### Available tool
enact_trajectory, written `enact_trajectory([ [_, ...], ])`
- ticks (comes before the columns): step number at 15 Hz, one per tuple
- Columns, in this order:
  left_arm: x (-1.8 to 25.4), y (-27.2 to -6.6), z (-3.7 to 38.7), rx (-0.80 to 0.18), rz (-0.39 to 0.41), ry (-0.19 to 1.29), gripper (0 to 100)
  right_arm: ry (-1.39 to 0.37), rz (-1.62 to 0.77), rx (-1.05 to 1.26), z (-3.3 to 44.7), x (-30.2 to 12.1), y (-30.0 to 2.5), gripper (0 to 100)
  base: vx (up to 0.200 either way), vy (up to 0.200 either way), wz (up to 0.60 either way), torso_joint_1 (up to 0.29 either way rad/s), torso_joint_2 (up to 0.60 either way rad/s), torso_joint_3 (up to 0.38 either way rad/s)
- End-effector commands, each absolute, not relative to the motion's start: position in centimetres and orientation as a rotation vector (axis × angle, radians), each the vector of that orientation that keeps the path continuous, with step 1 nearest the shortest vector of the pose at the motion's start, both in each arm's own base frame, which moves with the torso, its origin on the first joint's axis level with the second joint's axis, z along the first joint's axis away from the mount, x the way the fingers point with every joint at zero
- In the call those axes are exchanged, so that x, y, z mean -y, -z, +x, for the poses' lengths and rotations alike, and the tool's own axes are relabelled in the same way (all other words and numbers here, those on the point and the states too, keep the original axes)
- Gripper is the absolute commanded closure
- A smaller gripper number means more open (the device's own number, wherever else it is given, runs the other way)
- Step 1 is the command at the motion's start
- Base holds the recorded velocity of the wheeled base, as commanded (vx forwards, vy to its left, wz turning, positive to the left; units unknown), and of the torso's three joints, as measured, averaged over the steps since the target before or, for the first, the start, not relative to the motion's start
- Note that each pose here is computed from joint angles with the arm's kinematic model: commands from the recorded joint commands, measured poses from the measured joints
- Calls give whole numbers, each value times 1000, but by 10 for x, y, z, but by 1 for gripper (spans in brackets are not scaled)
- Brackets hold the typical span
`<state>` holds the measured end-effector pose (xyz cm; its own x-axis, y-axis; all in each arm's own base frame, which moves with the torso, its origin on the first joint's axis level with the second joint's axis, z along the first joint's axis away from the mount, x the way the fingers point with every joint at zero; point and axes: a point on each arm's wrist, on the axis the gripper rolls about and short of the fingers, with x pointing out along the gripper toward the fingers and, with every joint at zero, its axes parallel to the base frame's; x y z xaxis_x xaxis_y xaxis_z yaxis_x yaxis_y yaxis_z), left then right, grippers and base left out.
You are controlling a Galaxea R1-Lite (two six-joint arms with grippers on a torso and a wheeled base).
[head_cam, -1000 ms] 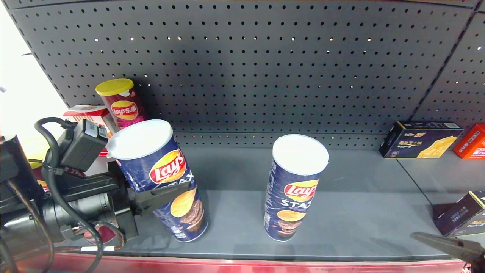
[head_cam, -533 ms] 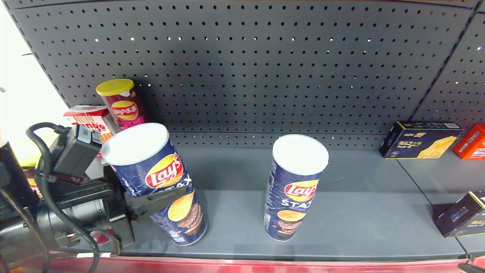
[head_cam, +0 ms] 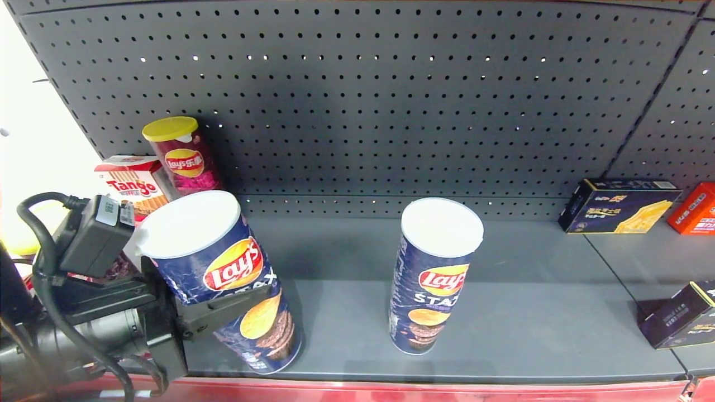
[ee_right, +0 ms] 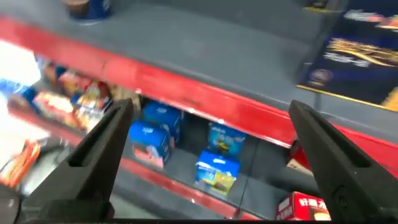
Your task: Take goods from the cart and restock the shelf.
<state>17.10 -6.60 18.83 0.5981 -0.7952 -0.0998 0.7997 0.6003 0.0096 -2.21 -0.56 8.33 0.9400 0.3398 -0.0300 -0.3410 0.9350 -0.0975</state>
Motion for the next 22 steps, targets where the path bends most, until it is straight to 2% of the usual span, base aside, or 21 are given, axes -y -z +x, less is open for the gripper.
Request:
enact_trajectory([
  [1,66,-189,170,-84,57,927,100,-171,-79,19,-24,10,-84,0,0,0,0,0,0,0],
  [3,66,-189,168,-83,55,928,100,-155,-42,15,-24,10,-83,0,0,0,0,0,0,0],
  [6,66,-189,167,-81,57,933,100,-222,-29,22,-24,9,-83,0,0,0,0,0,0,0],
  [8,67,-190,166,-76,58,940,100,-433,-57,35,-25,4,-82,0,0,0,0,0,0,0],
  [9,67,-191,166,-71,59,942,100,-473,-71,38,-25,4,-82,0,0,0,0,0,0,0],
  [11,67,-191,166,-68,60,939,100,-342,-21,27,-24,6,-82,0,0,0,0,0,0,0],
  [12,67,-193,167,-62,61,938,100,-196,-9,1,-21,9,-75,0,0,0,0,0,0,0],
  [14,69,-197,168,-47,64,946,100,-252,-29,4,-22,8,-75,0,0,0,0,0,0,0],
  [17,71,-209,173,-6,71,945,100,-252,-17,1,-22,8,-75,0,0,0,0,0,0,0],
  [22,79,-219,193,2,71,958,100,-250,-17,2,-22,8,-75,0,0,0,0,0,0,0],
])
